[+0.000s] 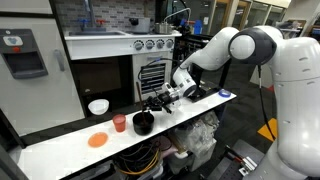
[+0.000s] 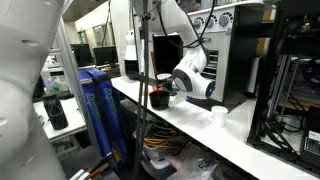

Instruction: Take the white mug and pour its contents into the black bowl, then use the wooden spoon to stir the contents in the black bowl

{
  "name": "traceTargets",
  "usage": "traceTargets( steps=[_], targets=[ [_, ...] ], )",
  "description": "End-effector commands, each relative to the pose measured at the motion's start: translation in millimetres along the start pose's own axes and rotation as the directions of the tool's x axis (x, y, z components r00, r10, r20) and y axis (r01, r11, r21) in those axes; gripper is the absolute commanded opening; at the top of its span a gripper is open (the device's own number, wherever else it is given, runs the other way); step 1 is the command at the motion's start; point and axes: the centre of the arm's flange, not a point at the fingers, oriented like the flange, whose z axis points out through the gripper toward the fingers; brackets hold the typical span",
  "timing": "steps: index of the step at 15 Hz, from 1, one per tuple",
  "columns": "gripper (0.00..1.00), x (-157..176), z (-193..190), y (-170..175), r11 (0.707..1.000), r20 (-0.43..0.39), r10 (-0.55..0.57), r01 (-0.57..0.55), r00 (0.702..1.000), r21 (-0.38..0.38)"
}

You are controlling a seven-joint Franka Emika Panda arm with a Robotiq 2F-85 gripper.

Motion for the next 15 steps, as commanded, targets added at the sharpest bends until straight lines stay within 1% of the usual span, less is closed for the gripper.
traceTargets(
  steps=[1, 7, 10, 15],
  targets=[
    [0.03, -8.4, 16.7, -19.1, 0.999, -0.029, -0.026, 0.026, 0.999, 0.022],
    [0.03, -5.4, 36.7, -23.6, 0.998, -0.039, -0.029, 0.031, 0.999, 0.058],
    [0.03, -7.3, 36.1, -25.6, 0.998, -0.031, -0.025, 0.027, 0.999, 0.065],
    [0.03, -13.5, 24.5, -25.4, 0.998, -0.015, -0.019, 0.02, 1.0, 0.055]
  ],
)
